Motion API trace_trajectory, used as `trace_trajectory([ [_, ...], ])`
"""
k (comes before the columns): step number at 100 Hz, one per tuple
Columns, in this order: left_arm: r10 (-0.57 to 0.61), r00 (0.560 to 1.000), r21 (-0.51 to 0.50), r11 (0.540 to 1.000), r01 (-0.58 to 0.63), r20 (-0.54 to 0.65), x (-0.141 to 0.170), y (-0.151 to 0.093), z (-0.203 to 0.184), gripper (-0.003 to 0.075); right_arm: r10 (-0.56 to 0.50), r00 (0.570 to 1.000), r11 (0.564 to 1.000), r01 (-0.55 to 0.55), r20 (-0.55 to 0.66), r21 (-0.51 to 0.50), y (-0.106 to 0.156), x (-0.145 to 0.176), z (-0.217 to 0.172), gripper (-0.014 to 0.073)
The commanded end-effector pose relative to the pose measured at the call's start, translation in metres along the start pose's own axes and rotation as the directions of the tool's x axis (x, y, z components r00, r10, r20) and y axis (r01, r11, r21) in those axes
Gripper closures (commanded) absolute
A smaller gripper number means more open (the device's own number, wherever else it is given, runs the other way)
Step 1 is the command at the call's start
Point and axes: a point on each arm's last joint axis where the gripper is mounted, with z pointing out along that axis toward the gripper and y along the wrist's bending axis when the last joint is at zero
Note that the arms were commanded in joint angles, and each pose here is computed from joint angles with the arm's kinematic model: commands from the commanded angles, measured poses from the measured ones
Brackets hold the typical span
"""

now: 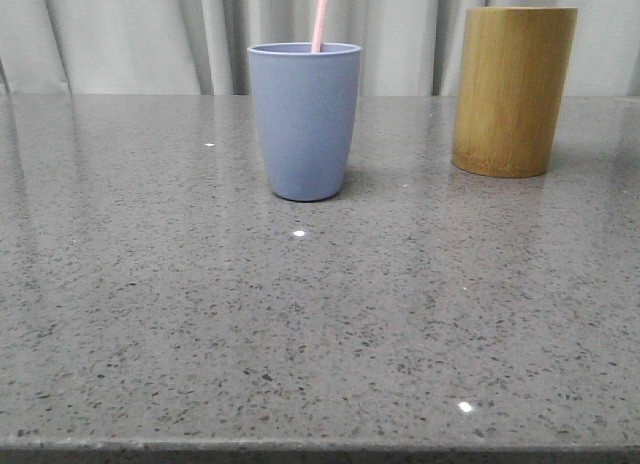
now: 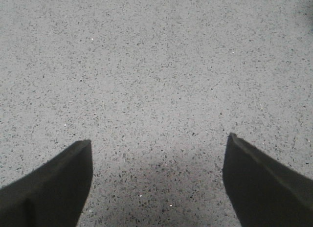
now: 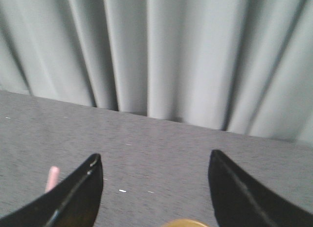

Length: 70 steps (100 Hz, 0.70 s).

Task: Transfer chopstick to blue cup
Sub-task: 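Open the right gripper to release the stick into the cup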

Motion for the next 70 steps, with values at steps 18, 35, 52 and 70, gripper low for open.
trace_trajectory([
  [18, -0.003, 0.996, -0.003, 1.0, 0.004, 0.091, -0.012, 0.0, -0.006, 0.0185, -0.096, 0.991, 0.994, 0.092, 0.09, 0.056, -0.015, 0.023, -0.076, 0.0119],
  [35, -0.003, 0.996, -0.003, 1.0, 0.004, 0.091, -0.012, 0.0, -0.006, 0.0185, -0.088, 0.996, 0.994, 0.087, 0.006, 0.07, -0.022, 0.071, -0.113, 0.0119],
  [52, -0.003, 0.996, -0.003, 1.0, 0.004, 0.091, -0.012, 0.0, -0.006, 0.0185, -0.073, 0.995, 0.992, 0.08, -0.071, 0.098, -0.028, 0.108, -0.148, 0.0119],
  [70, -0.003, 0.996, -0.003, 1.0, 0.004, 0.091, -0.012, 0.0, -0.006, 0.0185, -0.062, 0.995, 0.991, 0.071, -0.079, 0.111, -0.032, 0.134, -0.173, 0.0119],
])
